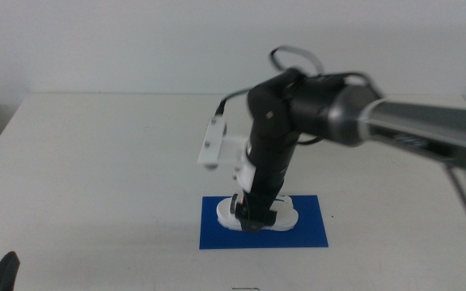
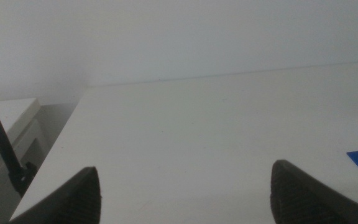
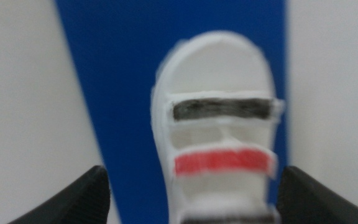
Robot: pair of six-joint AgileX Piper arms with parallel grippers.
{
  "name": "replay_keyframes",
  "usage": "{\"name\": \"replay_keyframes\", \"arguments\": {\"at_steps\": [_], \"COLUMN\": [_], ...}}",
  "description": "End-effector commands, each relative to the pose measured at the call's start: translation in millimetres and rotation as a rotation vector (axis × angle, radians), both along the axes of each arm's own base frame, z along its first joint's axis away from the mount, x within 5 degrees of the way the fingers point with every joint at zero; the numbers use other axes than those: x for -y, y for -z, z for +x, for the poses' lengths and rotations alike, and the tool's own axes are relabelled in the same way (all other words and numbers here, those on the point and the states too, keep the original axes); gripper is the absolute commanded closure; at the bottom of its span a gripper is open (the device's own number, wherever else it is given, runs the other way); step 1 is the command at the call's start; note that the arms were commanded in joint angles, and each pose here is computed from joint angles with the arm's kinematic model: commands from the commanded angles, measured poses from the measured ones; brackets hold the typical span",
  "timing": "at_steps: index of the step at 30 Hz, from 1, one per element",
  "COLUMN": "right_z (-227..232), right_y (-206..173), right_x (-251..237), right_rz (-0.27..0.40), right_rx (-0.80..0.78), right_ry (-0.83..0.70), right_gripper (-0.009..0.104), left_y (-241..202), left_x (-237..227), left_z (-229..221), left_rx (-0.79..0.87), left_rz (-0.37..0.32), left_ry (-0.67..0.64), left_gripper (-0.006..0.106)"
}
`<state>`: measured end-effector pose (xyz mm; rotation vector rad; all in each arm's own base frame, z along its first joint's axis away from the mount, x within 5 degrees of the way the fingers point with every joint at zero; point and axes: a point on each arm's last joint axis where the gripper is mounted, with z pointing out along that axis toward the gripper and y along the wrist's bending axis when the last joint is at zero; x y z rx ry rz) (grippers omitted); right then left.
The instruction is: Use one arm to grab the shoe from the table and place it on the mat.
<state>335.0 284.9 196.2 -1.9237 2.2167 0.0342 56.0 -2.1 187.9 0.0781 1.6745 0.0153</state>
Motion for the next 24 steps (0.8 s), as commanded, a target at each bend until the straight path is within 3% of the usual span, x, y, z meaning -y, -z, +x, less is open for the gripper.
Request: {"name": "replay_keyframes", "arguments": {"at_steps": [1, 6, 12, 16, 19, 24], "right_z": [-10.9, -49.9, -105.5, -145.5, -172.7, -206.0], "right_y": [-71.0, -108.0, -137.2, -136.7, -131.0, -114.3], "right_x": [16.8, 68.0, 134.2, 174.7, 200.9, 233.1], "right_rz": [0.160, 0.355, 0.704, 0.886, 0.971, 1.012], "right_rx": [0.150, 0.263, 0.423, 0.537, 0.622, 0.725], "right_ry": [0.050, 0.291, 0.568, 0.673, 0.714, 0.786], "right_gripper": [0.001, 0.001, 0.001, 0.002, 0.004, 0.008], "left_y": [-9.7, -9.7, -9.7, -9.7, -9.7, -9.7], "left_x": [0.2, 0.2, 0.2, 0.2, 0.2, 0.2], "left_z": [-1.0, -1.0, -1.0, -1.0, -1.0, -1.0], "left_rx": [0.104, 0.104, 0.104, 0.104, 0.104, 0.104], "left_rz": [-0.027, -0.027, -0.027, -0.027, -0.027, -0.027], "left_ry": [0.002, 0.002, 0.002, 0.002, 0.002, 0.002], "left_gripper": [0.007, 0.007, 0.007, 0.007, 0.007, 0.007]}}
